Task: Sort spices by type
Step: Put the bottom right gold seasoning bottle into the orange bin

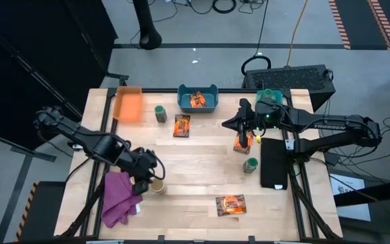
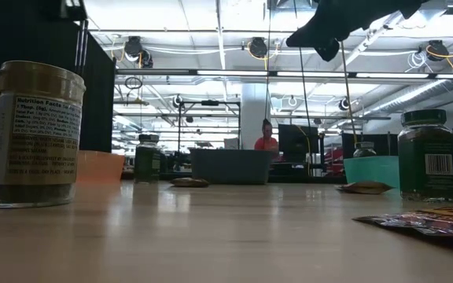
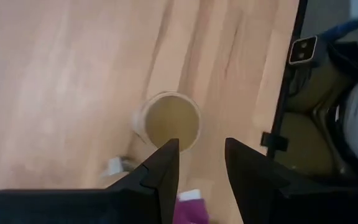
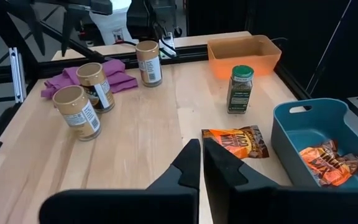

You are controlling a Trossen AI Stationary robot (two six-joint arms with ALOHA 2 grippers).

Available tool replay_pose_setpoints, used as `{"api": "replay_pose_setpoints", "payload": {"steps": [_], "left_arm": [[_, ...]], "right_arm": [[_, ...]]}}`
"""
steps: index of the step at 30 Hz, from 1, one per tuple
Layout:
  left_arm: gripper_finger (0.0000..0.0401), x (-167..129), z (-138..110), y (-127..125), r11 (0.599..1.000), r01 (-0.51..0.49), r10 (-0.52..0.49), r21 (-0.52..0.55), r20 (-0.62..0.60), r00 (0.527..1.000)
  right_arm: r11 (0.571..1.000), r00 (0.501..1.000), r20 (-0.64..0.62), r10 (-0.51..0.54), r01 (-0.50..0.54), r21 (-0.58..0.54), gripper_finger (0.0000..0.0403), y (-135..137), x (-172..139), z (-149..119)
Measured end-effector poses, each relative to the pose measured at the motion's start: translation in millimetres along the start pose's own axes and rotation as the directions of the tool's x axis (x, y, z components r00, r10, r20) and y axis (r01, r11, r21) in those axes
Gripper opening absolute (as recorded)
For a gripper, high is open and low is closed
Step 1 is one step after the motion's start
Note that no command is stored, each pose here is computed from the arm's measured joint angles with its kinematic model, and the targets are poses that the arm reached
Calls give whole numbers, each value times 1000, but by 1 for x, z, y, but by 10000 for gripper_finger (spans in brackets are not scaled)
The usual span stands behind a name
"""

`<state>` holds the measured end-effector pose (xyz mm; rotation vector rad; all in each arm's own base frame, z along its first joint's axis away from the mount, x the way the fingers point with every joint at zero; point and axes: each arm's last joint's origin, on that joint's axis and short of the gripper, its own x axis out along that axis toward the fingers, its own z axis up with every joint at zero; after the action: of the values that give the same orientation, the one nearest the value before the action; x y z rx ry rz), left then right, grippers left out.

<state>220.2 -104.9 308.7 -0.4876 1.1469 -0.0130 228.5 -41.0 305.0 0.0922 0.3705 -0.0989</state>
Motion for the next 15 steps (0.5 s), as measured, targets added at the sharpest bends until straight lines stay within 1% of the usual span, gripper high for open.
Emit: {"api": "replay_pose_setpoints", "payload": {"steps": [2,4,6,8,12,15], "left_arm": [[134,10,-1,-6,1000,-5,5,-18,-19,1000],[134,21,-4,-11,999,-22,19,-34,-67,998],[134,30,-6,-16,999,-28,25,-24,-106,994],[134,35,-6,-20,999,-33,31,-14,-118,992],[134,32,0,-25,998,-61,61,-6,-61,996],[134,30,3,-26,996,-88,88,14,-9,996]], "right_arm": [[1000,1000,-4,0,0,1,0,0,0,0],[1000,1000,-4,-1,1,-3,0,0,0,0],[1000,1000,-4,-4,4,-6,0,0,0,0],[1000,1000,-3,-28,28,-6,0,-1,0,0],[997,998,-4,-70,70,-15,0,-2,0,-1],[997,997,-18,-73,73,-17,0,-2,0,-2]]}}
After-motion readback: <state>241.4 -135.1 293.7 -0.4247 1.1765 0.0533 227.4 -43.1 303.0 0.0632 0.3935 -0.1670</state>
